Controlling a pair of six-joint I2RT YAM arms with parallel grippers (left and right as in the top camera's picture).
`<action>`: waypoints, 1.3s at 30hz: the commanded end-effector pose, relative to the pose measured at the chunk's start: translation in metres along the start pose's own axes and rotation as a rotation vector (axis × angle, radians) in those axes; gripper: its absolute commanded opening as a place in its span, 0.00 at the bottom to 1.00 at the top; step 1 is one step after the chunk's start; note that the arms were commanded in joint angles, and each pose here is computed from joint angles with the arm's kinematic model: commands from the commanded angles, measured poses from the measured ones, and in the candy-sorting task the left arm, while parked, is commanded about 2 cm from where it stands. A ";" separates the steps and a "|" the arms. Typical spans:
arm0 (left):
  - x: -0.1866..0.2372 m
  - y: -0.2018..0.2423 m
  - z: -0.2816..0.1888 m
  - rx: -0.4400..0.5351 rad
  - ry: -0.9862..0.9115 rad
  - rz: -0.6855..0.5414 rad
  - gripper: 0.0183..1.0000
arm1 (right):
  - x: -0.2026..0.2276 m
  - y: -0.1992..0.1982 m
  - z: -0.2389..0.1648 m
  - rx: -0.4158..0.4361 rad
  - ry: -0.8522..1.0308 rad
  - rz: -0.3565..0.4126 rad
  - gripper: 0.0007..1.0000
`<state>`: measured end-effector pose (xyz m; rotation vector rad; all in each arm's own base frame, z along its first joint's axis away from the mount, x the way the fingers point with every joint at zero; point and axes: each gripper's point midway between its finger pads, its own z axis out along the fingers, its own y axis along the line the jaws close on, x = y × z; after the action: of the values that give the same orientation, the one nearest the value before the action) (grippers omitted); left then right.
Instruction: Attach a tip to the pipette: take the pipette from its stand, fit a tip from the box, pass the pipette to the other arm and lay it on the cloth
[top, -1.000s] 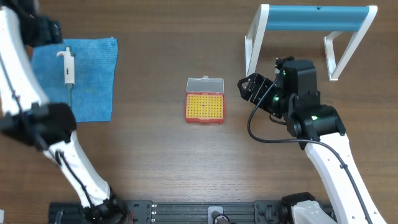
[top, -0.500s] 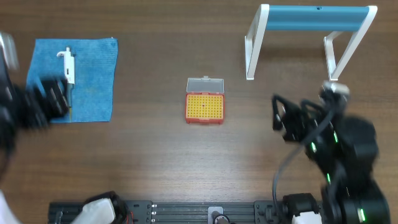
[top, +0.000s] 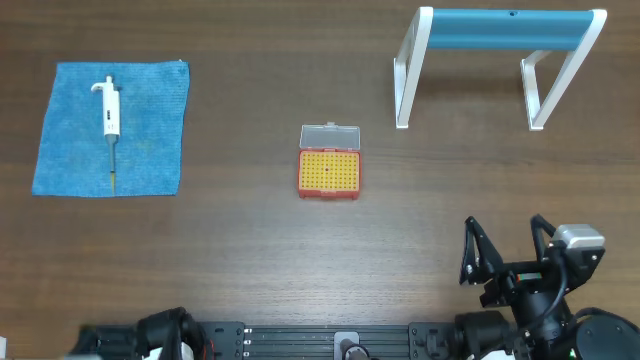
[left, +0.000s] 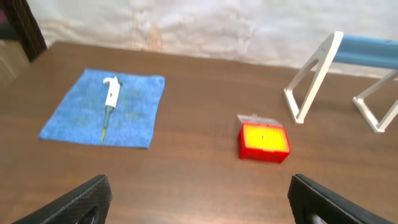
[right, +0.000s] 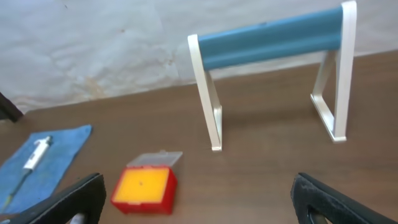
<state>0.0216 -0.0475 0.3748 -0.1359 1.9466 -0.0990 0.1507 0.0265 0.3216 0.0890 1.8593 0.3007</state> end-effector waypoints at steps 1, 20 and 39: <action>0.009 -0.007 -0.007 0.031 -0.026 -0.004 0.92 | 0.023 -0.009 -0.001 0.043 0.088 -0.012 0.96; 0.007 0.004 -0.007 -0.037 -0.035 0.070 0.92 | 0.073 -0.020 -0.011 0.090 0.296 0.008 0.96; -0.004 0.005 0.227 0.358 -0.318 0.231 0.92 | 0.073 -0.020 -0.011 0.090 0.296 0.008 0.96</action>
<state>0.2231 -0.0396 0.3238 0.2745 1.5836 -0.2474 0.1192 0.0233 0.2505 0.1188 2.1755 0.2674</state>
